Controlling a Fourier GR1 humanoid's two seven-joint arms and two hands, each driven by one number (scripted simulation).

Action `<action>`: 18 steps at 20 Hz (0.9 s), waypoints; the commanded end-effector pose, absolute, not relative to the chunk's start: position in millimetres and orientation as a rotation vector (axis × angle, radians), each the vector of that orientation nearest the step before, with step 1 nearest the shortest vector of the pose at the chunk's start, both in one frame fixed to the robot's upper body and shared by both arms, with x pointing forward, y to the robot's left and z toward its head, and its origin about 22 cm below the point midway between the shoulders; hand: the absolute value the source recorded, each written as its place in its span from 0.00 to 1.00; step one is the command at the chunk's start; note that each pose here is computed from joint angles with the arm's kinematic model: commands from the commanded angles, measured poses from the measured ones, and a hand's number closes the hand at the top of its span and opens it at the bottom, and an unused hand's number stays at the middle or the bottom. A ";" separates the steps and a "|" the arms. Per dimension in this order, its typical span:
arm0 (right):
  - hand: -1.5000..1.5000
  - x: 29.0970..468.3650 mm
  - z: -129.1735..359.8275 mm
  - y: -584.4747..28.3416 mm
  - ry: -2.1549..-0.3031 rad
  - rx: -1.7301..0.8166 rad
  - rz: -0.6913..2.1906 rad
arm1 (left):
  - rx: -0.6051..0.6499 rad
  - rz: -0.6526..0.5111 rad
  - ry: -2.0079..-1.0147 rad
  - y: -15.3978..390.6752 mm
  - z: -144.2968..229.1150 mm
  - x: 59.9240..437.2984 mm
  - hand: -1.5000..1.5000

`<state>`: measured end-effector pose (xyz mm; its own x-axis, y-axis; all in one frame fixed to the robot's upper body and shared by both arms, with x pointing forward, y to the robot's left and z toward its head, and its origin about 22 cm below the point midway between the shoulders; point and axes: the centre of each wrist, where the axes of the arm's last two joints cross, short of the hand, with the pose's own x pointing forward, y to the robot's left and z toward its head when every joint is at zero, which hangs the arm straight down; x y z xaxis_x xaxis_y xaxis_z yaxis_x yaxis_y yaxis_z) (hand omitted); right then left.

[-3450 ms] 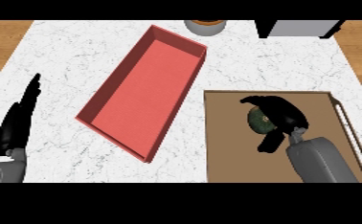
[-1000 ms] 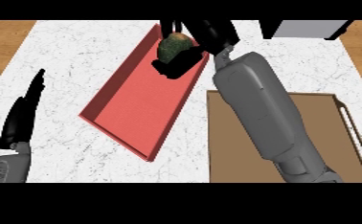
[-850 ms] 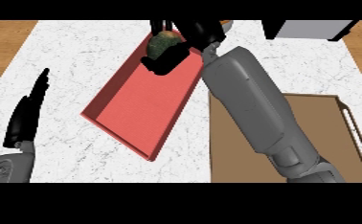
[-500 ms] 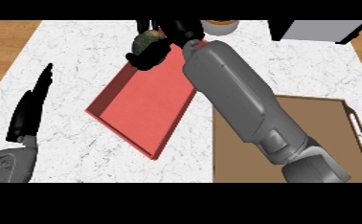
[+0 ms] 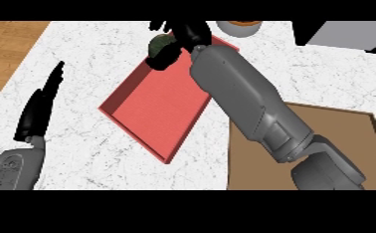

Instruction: Pick the squash from the tray and place it in the cardboard box

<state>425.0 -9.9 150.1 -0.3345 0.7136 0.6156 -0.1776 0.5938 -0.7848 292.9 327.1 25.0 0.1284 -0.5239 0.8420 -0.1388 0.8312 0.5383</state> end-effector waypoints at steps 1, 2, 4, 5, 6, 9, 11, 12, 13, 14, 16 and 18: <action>0.00 429.8 144.4 -14.2 -1.592 -0.392 0.931 | 0.557 -0.317 -1.436 313.6 18.0 295.7 0.50; 0.00 429.3 145.8 -12.3 -1.577 -0.381 0.932 | 0.580 -0.313 -1.427 316.0 26.5 302.0 0.50; 0.00 425.9 119.9 -21.3 -1.607 -0.380 0.923 | 0.563 -0.317 -1.439 324.6 24.5 297.6 0.50; 0.00 427.0 137.7 -13.5 -1.624 -0.360 0.894 | 0.558 -0.332 -1.439 308.0 32.9 302.6 0.50; 0.00 427.5 138.1 -14.1 -1.670 -0.341 0.884 | 0.567 -0.322 -1.460 315.9 27.2 305.9 0.50; 0.00 421.5 118.2 -18.2 -1.743 -0.332 0.843 | 0.565 -0.329 -1.461 328.8 37.7 304.1 0.50; 0.00 423.3 129.9 -14.9 -1.811 -0.321 0.771 | 0.558 -0.322 -1.456 318.9 43.7 307.2 0.50; 0.00 426.3 136.5 -15.7 -1.842 -0.309 0.709 | 0.561 -0.312 -1.451 316.6 29.9 302.3 0.50; 0.00 425.4 130.2 -18.1 -1.853 -0.320 0.674 | 0.557 -0.304 -1.444 314.8 23.8 297.4 0.50; 0.00 427.5 131.8 -21.6 -1.855 -0.274 0.605 | 0.590 -0.298 -1.447 328.1 37.0 303.2 0.50; 0.00 428.3 141.2 -20.3 -1.879 -0.225 0.512 | 0.584 -0.297 -1.422 317.6 11.1 290.1 0.50; 0.00 437.2 149.5 -26.1 -1.892 -0.197 0.441 | 0.607 -0.293 -1.421 328.7 19.7 287.9 0.50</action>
